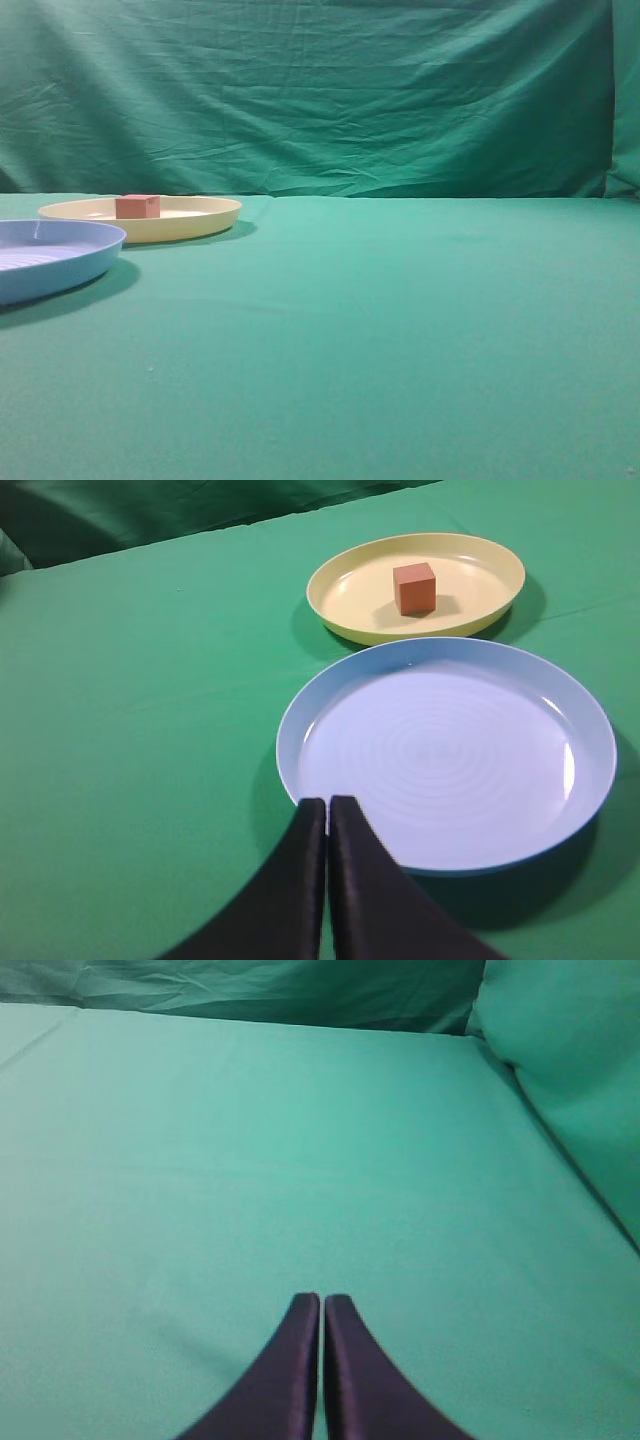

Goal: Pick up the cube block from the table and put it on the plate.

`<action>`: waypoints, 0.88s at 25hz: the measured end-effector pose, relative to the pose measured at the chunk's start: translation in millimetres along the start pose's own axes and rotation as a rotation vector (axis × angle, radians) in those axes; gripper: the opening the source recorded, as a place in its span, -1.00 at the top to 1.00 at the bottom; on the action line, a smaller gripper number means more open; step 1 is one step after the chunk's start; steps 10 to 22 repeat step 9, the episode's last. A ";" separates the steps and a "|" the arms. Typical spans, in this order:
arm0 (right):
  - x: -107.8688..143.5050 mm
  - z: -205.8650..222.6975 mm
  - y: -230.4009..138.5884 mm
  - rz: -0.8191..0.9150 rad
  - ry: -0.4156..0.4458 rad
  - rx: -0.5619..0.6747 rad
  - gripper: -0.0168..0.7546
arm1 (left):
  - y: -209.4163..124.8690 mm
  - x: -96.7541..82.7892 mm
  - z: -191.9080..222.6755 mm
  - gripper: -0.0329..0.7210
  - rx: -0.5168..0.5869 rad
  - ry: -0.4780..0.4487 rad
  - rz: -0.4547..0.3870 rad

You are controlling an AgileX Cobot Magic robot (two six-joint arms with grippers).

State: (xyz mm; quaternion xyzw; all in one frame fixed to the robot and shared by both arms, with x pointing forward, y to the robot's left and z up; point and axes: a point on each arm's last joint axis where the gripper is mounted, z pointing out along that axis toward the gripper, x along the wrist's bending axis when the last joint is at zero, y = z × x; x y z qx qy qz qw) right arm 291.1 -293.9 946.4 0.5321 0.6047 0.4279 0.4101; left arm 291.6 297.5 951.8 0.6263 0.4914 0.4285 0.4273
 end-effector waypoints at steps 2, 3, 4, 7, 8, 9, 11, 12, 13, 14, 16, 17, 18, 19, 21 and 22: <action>0.0 0.0 0.0 0.002 0.000 0.000 0.96 | 0.0 0.0 0.0 0.91 0.000 0.000 0.000; 0.0 0.0 0.0 0.002 0.000 0.000 0.96 | 0.0 0.0 0.0 0.91 0.000 0.000 0.000; 0.0 0.0 0.0 0.002 0.000 0.000 0.96 | 0.0 0.0 0.0 0.91 0.000 0.000 0.000; 0.0 0.0 0.0 0.000 0.000 0.000 0.96 | 0.0 0.0 0.0 0.91 0.000 0.000 0.000; 0.0 0.0 0.0 0.000 0.000 0.000 0.96 | 0.0 0.0 0.0 0.91 0.000 0.000 0.000; 0.0 0.0 0.0 0.000 0.000 0.000 0.96 | 0.0 0.0 0.0 0.91 0.000 0.000 0.000; 0.0 0.0 0.0 0.000 0.000 0.000 0.96 | 0.0 0.0 0.0 0.91 0.000 0.000 0.000; 0.0 0.0 0.0 0.000 0.000 0.000 0.96 | 0.0 0.0 0.0 0.91 0.000 0.000 0.000; 0.0 0.0 0.0 0.000 0.000 0.000 0.96 | 0.0 0.0 0.0 0.91 0.000 0.000 0.000; 0.0 0.0 0.0 0.000 0.000 0.000 0.96 | 0.0 0.0 0.0 0.91 0.000 0.000 0.000; 0.0 0.0 0.0 0.000 0.000 0.000 0.96 | 0.0 0.0 0.0 0.91 0.000 0.000 0.000; 0.0 0.0 0.0 0.000 0.000 0.000 0.96 | 0.0 0.0 0.0 0.91 0.000 0.000 0.000; 0.0 0.0 0.0 0.000 0.000 0.000 0.96 | 0.0 0.0 0.0 0.91 0.000 0.000 0.000; 0.0 0.0 0.0 0.000 0.000 0.000 0.96 | 0.0 0.0 0.0 0.91 0.000 0.000 0.000; 0.0 0.0 0.0 0.000 0.000 0.000 0.96 | 0.0 0.0 0.0 0.91 0.000 0.000 0.000; 0.0 0.0 0.0 0.000 0.000 0.000 0.96 | 0.0 0.0 0.0 0.91 0.000 0.000 0.000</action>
